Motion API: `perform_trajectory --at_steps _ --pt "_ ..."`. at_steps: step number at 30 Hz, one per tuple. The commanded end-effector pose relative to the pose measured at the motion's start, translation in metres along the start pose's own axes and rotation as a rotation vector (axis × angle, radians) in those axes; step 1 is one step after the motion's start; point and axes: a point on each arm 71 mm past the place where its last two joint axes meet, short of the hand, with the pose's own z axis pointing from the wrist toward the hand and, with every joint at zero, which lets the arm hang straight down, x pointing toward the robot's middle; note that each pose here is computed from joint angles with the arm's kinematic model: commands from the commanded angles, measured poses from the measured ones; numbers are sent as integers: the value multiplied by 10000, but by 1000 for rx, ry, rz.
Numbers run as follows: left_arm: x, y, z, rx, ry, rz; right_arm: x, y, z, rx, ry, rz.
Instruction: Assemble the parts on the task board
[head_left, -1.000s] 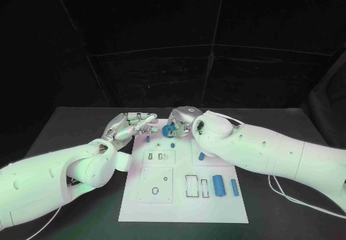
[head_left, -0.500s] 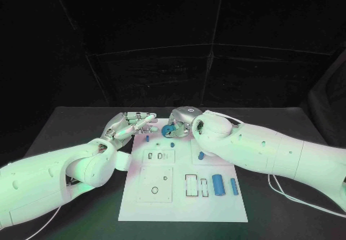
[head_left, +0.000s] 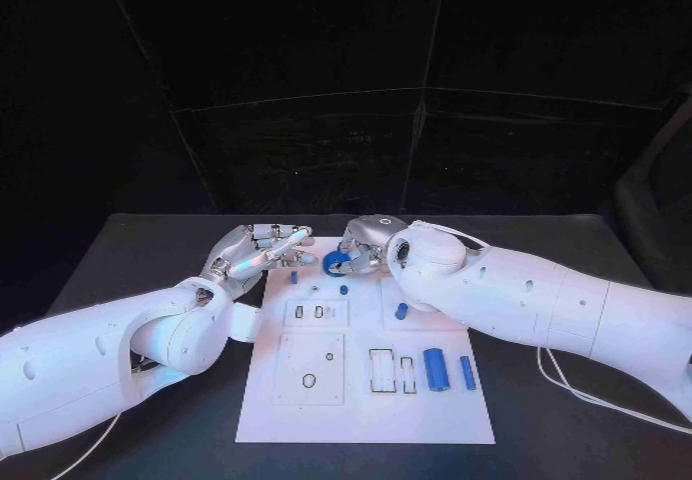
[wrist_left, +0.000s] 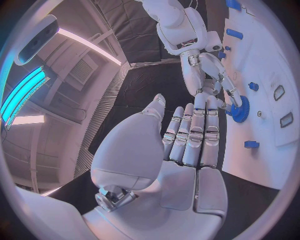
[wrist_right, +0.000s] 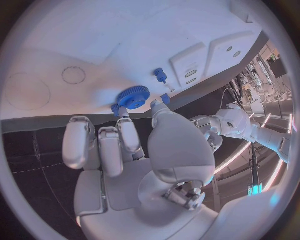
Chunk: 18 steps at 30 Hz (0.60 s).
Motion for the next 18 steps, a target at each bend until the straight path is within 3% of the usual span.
perform_trajectory --at_steps 1,4,7,9,11,18 --pt "14 -14 4 6 13 -2 -46 -23 -18 4 -44 26" --pt "13 -15 2 6 14 -2 -98 -44 -50 -14 -110 48" --pt "-2 -16 -2 6 11 -1 -190 -116 -156 -77 -218 115" --pt "-13 -17 -5 7 8 0 -225 -195 -237 -108 -247 151" --pt "-25 -19 -10 7 5 2 -252 -338 -351 -127 -250 201" --pt "-38 -24 -20 8 2 3 -283 -1024 -786 -93 -162 382"
